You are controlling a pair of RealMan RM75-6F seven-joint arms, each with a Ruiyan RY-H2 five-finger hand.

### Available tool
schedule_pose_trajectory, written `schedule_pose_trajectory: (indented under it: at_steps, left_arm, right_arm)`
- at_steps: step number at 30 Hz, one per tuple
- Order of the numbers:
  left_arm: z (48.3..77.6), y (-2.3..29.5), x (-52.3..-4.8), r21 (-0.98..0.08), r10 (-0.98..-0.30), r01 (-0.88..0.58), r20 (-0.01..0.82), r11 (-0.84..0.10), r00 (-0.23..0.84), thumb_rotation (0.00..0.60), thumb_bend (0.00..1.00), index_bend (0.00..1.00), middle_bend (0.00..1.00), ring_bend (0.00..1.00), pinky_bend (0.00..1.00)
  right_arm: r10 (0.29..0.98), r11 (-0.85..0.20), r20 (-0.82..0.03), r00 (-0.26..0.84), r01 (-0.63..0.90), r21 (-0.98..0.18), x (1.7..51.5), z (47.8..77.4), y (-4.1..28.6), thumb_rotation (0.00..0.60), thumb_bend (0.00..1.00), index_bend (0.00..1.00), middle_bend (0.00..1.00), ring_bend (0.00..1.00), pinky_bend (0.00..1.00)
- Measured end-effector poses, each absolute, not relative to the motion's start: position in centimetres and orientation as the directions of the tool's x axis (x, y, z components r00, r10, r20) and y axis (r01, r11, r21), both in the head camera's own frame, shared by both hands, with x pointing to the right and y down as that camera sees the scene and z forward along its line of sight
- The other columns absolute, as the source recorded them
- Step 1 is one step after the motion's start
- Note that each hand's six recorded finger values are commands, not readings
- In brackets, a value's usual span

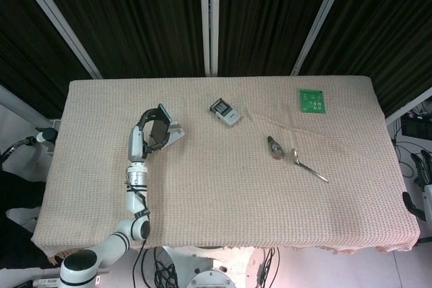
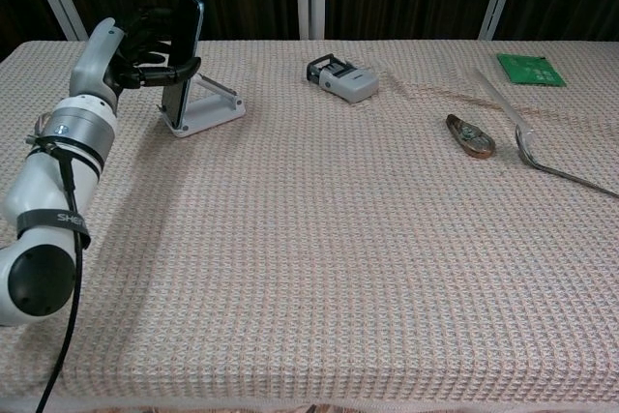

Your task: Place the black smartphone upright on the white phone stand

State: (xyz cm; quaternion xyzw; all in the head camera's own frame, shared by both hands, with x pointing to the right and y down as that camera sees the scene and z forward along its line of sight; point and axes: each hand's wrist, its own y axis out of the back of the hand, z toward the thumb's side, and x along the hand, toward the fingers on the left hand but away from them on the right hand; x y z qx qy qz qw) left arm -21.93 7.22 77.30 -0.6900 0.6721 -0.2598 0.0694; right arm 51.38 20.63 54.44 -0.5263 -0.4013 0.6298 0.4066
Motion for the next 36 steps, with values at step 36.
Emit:
schedule_pose_trajectory:
  at_steps: [36]
  left_arm:
    - [75.2,7.1,-22.3,-0.492,-0.986,-0.862,0.156,-0.125,0.054,0.6,0.31,0.03,0.0,0.07,0.21]
  right_arm:
    - [0.944,-0.322,-0.312,-0.109,-0.089,-0.943,51.3,53.9,20.3,0.6,0.27,0.0,0.0,0.0,0.0]
